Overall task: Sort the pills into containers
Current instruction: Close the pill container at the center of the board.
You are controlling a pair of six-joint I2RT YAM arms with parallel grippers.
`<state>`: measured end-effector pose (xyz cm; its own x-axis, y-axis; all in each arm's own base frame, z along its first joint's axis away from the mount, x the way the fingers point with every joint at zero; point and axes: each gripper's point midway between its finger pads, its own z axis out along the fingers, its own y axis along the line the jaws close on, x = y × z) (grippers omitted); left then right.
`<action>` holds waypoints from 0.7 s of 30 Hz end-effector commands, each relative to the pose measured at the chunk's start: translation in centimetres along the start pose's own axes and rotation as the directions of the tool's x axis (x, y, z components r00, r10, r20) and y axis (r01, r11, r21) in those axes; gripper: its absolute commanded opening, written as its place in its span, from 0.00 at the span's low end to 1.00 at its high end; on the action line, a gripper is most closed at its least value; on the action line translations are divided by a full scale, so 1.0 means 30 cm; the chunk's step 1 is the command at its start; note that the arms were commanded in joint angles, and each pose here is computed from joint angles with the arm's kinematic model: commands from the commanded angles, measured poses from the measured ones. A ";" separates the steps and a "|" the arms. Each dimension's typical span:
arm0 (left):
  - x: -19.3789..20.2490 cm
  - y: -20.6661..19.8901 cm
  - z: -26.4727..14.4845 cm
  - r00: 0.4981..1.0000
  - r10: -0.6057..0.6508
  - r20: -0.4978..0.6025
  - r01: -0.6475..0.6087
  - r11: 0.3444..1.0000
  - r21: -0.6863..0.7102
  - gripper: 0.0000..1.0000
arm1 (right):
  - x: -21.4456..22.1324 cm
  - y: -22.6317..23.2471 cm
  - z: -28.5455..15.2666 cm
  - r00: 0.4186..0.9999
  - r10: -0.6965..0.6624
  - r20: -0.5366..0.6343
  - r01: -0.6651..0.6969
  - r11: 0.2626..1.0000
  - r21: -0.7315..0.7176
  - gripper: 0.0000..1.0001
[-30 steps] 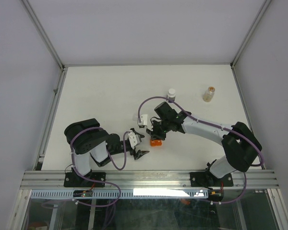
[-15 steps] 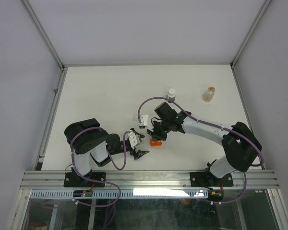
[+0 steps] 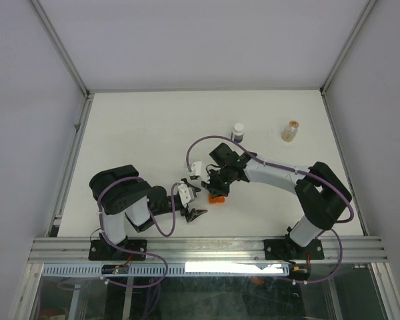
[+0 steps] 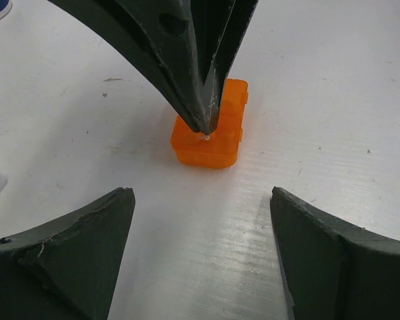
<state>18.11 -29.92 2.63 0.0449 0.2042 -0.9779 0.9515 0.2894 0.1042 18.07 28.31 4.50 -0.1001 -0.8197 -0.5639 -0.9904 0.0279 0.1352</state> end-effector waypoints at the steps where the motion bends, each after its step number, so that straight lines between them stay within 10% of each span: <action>1: -0.171 0.028 0.000 0.970 0.132 0.204 -0.126 0.991 -0.045 0.85 | -0.058 0.004 -0.036 0.999 -0.010 0.036 0.010 1.000 -0.004 0.00; 13: -0.172 0.026 0.002 0.969 0.133 0.206 -0.127 0.991 -0.040 0.85 | -0.159 0.042 -0.111 0.987 -0.044 0.153 0.047 0.999 -0.017 0.00; 21: -0.172 0.023 0.000 0.969 0.137 0.206 -0.132 0.991 -0.038 0.85 | 0.014 0.017 -0.006 1.000 0.015 -0.024 -0.016 0.999 -0.039 0.00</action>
<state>18.07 -29.95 2.64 0.0458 0.2039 -0.9779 0.9524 0.2865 0.1044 17.24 28.88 6.61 -0.0969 -0.7861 -0.6104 -0.9876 -0.0003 0.1571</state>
